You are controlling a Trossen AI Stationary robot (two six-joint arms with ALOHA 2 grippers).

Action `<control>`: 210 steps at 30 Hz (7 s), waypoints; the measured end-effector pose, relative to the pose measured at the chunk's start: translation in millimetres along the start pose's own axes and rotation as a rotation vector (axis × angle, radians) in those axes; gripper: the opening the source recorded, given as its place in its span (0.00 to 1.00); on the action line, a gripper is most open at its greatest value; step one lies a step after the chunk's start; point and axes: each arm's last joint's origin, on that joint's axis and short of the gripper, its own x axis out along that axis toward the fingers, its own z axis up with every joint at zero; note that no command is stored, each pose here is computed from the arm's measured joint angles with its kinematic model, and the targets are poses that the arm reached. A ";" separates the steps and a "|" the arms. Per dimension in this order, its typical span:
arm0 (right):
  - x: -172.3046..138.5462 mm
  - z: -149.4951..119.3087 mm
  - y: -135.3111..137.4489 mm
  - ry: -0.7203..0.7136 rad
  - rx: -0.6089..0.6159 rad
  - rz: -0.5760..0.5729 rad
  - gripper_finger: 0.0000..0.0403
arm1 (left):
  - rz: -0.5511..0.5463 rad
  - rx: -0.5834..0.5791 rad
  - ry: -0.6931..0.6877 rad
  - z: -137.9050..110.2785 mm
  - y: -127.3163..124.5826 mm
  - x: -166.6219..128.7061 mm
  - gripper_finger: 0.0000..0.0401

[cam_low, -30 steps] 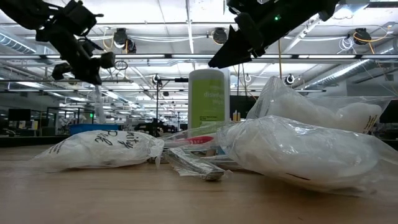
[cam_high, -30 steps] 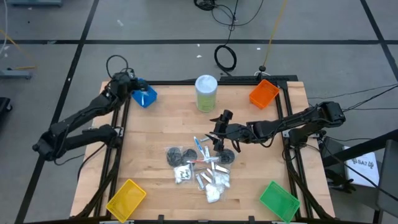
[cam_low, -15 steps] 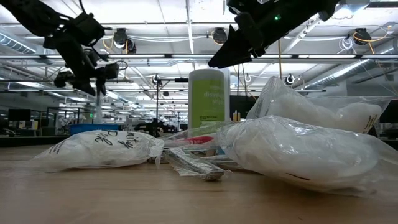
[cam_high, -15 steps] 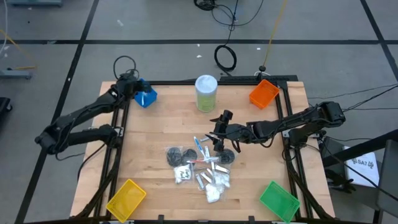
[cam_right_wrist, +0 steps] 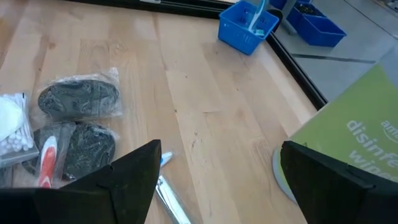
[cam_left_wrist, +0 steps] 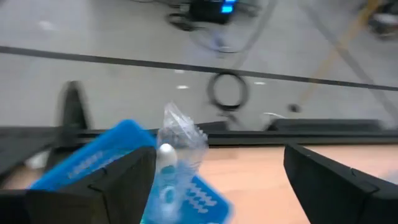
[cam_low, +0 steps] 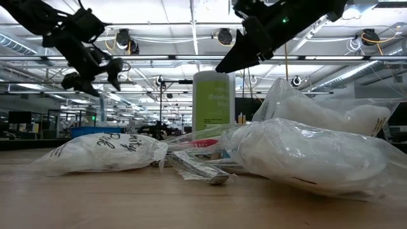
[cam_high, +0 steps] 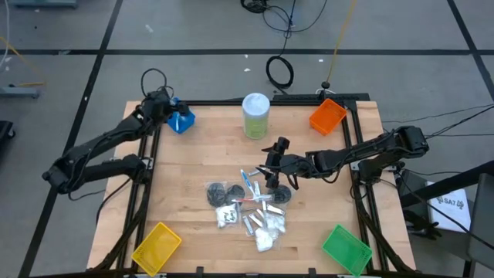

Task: Pick & Place Travel size toiletries
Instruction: Put the orange toothbrush into the blue bin, then put the blue toothbrush into the blue bin

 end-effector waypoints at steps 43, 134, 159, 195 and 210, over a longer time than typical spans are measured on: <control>22.1 -58.9 86.2 0.205 -0.111 0.340 0.78 | -0.836 0.521 -0.096 -59.0 -121.5 -64.8 0.78; -11.5 51.4 -3.8 -0.517 -0.227 -0.138 0.19 | -1.275 0.435 -0.615 -48.8 -181.0 -95.2 0.07; -68.7 -4.8 7.9 0.021 -0.115 -0.003 0.73 | 0.067 0.194 -0.312 -9.8 -73.5 -45.2 0.05; -71.2 -13.4 12.8 0.011 -0.130 -0.032 0.71 | 0.142 -0.162 -0.052 -17.4 11.6 18.6 0.59; -51.1 -33.5 27.1 -0.138 -0.112 0.167 0.71 | -0.518 0.175 -0.031 -11.3 -26.0 -23.1 0.79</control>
